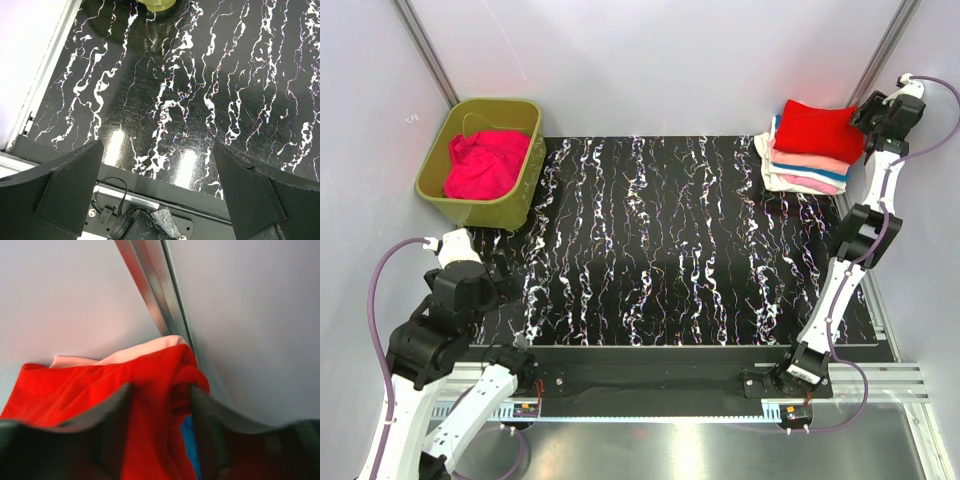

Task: Fold and stack the t-shirts
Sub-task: Neatly place the folded tshirt to the corner

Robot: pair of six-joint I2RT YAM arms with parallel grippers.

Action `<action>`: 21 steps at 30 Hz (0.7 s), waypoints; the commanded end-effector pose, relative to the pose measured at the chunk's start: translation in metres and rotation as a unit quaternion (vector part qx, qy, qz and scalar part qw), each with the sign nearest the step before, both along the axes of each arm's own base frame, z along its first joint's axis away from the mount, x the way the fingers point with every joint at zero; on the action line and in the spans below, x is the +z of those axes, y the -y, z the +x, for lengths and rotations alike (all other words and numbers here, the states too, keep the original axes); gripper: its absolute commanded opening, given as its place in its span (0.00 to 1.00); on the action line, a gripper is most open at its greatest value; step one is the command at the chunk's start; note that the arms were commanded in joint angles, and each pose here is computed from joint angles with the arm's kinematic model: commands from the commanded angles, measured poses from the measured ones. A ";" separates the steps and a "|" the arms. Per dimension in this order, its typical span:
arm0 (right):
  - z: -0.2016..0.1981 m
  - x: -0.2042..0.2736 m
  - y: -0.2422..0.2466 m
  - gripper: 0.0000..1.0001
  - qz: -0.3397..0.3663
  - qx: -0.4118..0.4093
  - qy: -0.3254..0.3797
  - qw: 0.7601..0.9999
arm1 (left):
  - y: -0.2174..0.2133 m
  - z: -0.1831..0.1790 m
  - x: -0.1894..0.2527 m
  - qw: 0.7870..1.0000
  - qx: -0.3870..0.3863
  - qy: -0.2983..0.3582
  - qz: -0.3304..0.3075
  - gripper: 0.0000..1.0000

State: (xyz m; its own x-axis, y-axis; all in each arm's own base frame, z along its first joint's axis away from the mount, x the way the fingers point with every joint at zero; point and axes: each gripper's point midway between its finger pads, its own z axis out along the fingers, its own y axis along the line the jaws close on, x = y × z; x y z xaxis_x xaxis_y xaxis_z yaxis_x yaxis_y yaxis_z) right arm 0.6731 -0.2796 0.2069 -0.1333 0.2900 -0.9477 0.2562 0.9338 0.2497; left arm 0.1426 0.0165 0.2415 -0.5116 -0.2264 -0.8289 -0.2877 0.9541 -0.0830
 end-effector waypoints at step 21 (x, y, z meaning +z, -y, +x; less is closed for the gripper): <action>-0.108 0.209 0.009 0.92 0.054 -0.072 0.104 0.990 | 0.002 0.005 0.009 1.000 -0.006 0.027 -0.007 0.99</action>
